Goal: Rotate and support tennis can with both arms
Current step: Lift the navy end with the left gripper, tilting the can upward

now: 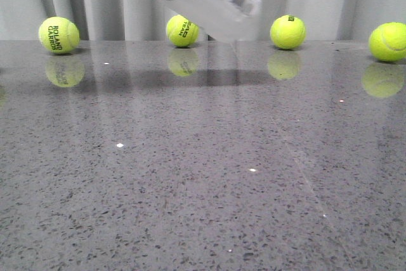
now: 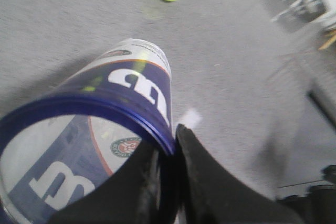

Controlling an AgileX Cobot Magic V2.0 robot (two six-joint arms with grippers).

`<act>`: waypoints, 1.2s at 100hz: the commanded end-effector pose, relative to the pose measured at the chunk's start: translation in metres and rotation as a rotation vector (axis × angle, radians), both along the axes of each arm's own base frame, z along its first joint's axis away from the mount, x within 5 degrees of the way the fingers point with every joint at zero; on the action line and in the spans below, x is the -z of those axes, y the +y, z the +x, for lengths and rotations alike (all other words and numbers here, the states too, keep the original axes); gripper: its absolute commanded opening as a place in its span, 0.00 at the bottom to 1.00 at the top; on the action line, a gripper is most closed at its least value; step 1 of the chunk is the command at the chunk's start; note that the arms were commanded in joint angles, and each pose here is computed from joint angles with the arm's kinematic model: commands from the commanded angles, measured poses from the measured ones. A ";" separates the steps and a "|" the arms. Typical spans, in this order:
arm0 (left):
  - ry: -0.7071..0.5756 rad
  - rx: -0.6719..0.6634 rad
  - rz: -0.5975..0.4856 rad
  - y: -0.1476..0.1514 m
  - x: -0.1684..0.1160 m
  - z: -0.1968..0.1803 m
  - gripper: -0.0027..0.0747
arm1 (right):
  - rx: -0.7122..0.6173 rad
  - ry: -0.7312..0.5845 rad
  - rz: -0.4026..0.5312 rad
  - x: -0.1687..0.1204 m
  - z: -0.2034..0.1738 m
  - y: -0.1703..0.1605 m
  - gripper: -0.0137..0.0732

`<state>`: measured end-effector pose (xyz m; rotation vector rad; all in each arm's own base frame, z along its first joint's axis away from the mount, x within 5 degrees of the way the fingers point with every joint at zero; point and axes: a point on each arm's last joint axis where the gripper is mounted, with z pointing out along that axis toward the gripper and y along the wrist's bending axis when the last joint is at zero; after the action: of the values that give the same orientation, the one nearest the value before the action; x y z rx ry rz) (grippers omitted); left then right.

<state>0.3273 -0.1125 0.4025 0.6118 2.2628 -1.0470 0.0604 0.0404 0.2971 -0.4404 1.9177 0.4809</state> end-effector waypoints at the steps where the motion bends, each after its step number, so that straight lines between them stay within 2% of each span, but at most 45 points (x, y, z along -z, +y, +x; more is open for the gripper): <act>1: -0.073 0.003 0.036 -0.002 -0.047 -0.028 0.01 | 0.006 -0.080 0.044 -0.014 0.002 0.000 0.08; 31: -0.209 -0.102 0.286 0.000 -0.077 -0.070 0.01 | 0.006 -0.080 0.044 -0.014 0.002 0.000 0.08; 48: -0.265 -0.104 0.289 0.000 -0.091 -0.094 0.01 | 0.006 -0.080 0.044 -0.014 0.002 0.000 0.08; 59: -0.271 -0.114 0.369 0.002 -0.083 -0.099 0.01 | 0.006 -0.080 0.044 -0.014 0.002 0.000 0.08; 68: -0.225 -0.125 0.411 0.003 -0.069 -0.098 0.01 | 0.006 -0.080 0.044 -0.014 0.002 0.000 0.08; 86: -0.134 -0.081 0.429 -0.004 -0.042 -0.097 0.01 | 0.006 -0.080 0.044 -0.014 0.002 0.000 0.08; 120: -0.085 -0.049 0.414 -0.012 -0.031 -0.089 0.02 | 0.006 -0.080 0.044 -0.014 0.002 0.000 0.08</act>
<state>0.2463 -0.1193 0.4223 0.7427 2.4516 -0.4321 0.0604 0.0404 0.2971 -0.4404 1.9177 0.4809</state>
